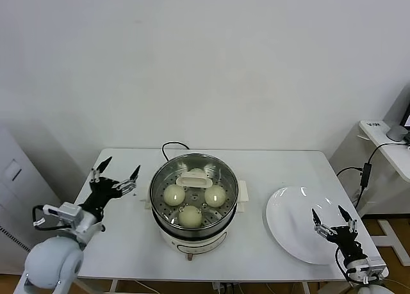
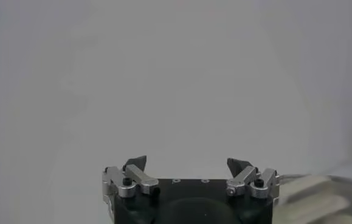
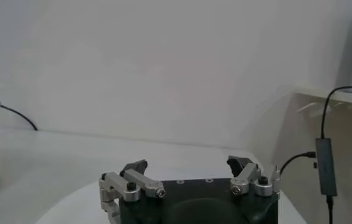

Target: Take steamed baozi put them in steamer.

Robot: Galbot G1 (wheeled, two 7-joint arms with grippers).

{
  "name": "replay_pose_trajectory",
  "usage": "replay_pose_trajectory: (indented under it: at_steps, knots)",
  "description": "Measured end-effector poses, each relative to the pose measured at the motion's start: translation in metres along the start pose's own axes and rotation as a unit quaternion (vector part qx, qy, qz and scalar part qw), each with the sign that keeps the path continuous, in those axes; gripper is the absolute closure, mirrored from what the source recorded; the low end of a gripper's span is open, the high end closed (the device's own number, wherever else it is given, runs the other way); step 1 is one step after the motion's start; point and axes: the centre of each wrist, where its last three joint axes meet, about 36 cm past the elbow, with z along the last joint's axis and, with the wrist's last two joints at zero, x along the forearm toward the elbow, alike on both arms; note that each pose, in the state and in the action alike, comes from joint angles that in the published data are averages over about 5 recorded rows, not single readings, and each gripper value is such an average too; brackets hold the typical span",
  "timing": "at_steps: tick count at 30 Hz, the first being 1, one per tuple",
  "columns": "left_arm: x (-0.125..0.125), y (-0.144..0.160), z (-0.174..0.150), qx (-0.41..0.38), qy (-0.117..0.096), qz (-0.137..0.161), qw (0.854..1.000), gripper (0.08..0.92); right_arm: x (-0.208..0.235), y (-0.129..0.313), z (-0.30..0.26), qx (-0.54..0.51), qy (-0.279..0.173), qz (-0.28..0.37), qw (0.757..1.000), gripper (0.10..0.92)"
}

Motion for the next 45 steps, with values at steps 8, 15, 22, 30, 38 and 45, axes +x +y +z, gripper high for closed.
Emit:
replay_pose_trajectory:
  at_steps: [8,15,22,30,38,45]
  knots:
    - [0.002,0.019,0.037,0.021,0.045,-0.033,0.998,0.177,0.003,0.002,-0.003,-0.004,0.003,0.002,1.000,0.200]
    - [0.007,0.021,0.066,0.016,0.072,-0.040,0.996,0.177,0.008,0.005,-0.003,-0.011,0.010,0.002,1.000,0.200]
    - [0.009,0.010,0.087,0.020,0.087,-0.034,0.995,0.177,0.009,0.009,-0.002,-0.017,0.016,0.001,1.000,0.200]
    - [0.006,0.006,0.107,0.024,0.103,-0.035,0.994,0.177,0.010,0.010,-0.002,-0.021,0.021,0.004,1.000,0.200]
    - [0.009,0.008,0.120,0.034,0.115,-0.041,0.992,0.177,0.009,0.011,-0.002,-0.021,0.023,0.004,0.999,0.200]
    - [0.012,0.009,0.125,0.047,0.124,-0.040,0.990,0.177,0.010,0.010,-0.002,-0.019,0.027,0.004,0.999,0.200]
